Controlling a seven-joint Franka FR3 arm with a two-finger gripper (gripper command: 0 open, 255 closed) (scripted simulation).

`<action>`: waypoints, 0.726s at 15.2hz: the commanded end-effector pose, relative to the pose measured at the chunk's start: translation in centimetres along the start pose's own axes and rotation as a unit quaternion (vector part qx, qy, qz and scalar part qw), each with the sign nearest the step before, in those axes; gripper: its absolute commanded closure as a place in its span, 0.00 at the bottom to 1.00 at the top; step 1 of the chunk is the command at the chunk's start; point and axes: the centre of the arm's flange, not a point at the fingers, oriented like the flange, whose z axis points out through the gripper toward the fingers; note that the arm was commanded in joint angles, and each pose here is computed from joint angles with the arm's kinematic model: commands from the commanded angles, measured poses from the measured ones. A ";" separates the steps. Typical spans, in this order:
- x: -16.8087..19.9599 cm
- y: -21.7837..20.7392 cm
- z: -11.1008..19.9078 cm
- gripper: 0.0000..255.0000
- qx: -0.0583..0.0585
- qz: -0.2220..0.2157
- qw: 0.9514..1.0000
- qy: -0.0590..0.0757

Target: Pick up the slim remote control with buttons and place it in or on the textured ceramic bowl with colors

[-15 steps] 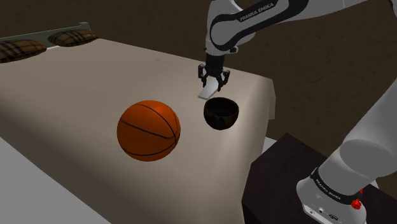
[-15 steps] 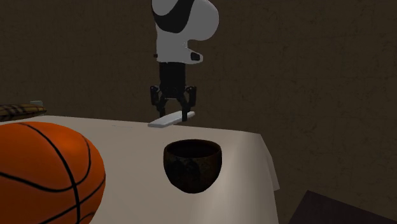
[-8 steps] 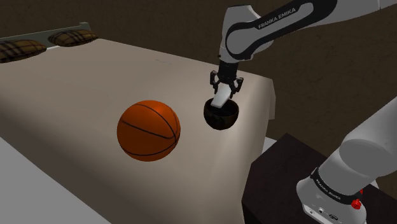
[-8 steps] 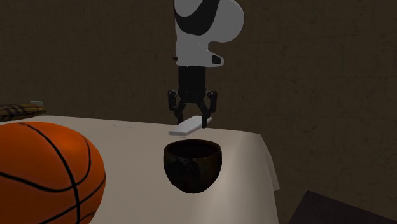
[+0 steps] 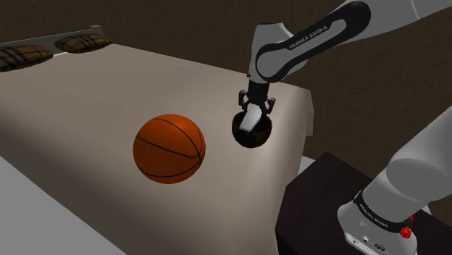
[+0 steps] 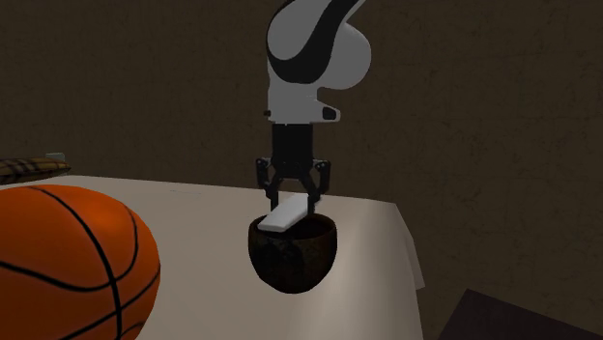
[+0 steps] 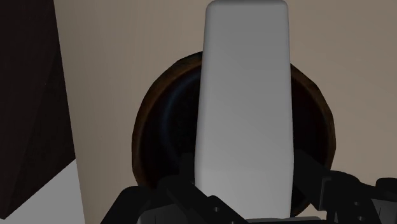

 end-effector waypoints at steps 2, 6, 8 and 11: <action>0.0 0.0 2.0 1.00 0.000 0.000 1.000 0.000; 0.0 0.0 2.0 1.00 0.000 0.000 1.000 0.000; 0.0 0.0 2.0 1.00 0.000 0.000 1.000 0.000; 0.0 0.0 2.0 0.00 0.000 0.000 1.000 0.000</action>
